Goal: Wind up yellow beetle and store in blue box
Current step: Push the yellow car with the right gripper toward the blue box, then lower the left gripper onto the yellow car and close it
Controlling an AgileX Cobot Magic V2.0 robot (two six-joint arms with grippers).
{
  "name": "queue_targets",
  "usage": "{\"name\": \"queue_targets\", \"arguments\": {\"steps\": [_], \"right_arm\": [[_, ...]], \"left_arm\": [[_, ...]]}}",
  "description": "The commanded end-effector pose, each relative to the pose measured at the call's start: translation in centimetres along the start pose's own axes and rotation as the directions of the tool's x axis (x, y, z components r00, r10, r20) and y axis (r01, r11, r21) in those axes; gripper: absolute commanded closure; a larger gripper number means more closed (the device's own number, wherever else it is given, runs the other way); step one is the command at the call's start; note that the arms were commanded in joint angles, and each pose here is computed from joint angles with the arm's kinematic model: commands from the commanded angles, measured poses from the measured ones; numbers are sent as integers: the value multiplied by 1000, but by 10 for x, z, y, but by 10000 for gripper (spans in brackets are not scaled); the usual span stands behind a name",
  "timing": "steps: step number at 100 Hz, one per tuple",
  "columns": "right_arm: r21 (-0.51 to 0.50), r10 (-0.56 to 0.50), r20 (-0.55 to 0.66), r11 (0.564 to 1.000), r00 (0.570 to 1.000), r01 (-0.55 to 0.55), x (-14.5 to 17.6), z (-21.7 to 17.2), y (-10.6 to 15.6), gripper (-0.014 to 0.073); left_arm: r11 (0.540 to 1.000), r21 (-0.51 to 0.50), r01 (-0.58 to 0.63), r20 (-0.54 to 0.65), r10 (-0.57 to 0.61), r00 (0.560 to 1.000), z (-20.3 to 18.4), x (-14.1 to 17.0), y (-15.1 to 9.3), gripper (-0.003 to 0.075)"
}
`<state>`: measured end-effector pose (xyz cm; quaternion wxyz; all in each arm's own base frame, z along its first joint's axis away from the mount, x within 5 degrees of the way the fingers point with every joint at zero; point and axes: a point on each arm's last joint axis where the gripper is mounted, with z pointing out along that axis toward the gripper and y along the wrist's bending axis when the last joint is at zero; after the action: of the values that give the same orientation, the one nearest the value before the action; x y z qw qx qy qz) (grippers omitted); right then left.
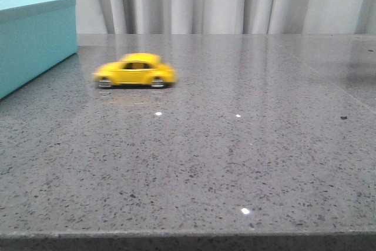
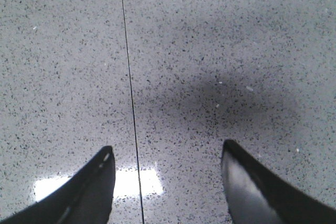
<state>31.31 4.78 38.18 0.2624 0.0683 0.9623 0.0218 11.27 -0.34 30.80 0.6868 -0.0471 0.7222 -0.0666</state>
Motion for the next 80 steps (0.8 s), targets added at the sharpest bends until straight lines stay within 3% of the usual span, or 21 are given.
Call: {"name": "queue_targets", "arguments": {"steps": [1,29,46,67,80], "right_arm": [[-31,-16,118,999,993,19,-5,-26,2,148],[-57,-36,152,997,988,45,-3,-34,10,148],[-73,-38,195,996,980,53,1,-49,9,148],[-90,-28,254,995,967,53,8,-75,4,148],[-99,-28,291,993,956,60,13,-90,0,148]], "left_arm": [[1000,7,12,100,-12,995,1,-17,-2,314],[999,43,-22,-49,24,999,17,-26,-10,314],[977,139,-159,-119,176,977,36,-43,-26,313],[873,329,-359,-188,433,881,69,-58,-57,309],[760,455,-464,-202,596,777,93,-63,-78,309]]}}
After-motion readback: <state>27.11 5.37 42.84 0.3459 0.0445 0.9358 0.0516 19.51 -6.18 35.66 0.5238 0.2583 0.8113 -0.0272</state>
